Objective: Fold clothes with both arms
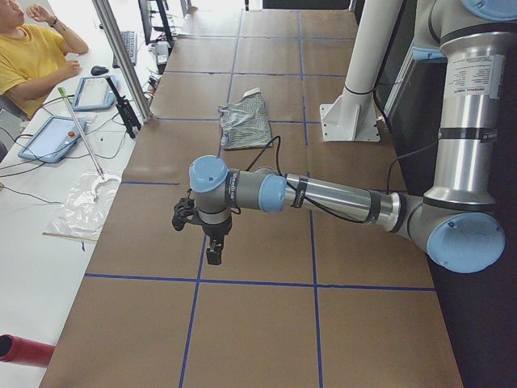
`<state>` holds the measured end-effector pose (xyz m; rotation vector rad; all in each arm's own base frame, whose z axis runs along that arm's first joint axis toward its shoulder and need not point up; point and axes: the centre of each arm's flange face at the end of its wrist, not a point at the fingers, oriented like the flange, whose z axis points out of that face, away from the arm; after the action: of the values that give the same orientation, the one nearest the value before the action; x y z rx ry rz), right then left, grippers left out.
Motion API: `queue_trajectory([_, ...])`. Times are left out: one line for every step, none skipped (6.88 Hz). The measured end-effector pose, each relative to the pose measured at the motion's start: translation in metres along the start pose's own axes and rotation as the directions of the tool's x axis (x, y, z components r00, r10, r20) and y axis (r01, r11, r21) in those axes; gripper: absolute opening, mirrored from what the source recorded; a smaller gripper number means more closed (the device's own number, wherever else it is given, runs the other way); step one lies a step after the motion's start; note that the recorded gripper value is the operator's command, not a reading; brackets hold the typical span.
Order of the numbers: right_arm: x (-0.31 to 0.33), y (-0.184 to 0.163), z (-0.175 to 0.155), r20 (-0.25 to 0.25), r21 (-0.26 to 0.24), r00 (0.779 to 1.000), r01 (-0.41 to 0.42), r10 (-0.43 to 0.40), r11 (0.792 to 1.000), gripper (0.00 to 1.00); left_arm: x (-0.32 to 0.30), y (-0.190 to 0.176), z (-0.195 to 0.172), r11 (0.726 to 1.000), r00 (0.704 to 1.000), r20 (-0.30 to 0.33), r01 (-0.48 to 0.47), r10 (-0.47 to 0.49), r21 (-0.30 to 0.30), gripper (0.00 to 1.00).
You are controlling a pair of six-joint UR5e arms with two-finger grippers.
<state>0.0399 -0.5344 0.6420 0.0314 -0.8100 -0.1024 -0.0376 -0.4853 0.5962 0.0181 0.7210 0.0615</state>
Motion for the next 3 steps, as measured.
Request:
queue_trajectory([0.0001, 0.0001, 0.0001, 0.0, 0.0, 1.0, 0.001, -0.001, 1.0, 1.0, -0.0042, 0.0064, 0.0049, 1.0, 1.0, 0.0, 0.007, -0.007, -0.01, 1.0])
queue_trajectory([0.0003, 0.0001, 0.0, -0.002, 0.0, 1.0, 0.003, -0.003, 1.0, 1.0, -0.0066, 0.0089, 0.0051, 1.0, 1.0, 0.0, 0.003, -0.003, -0.009, 1.0])
queue_trajectory([-0.0003, -0.0007, -0.0007, -0.004, 0.001, 1.0, 0.008, -0.008, 1.0, 1.0, -0.0093, 0.0105, 0.0037, 1.0, 1.0, -0.001, -0.007, 0.007, 0.0, 1.0])
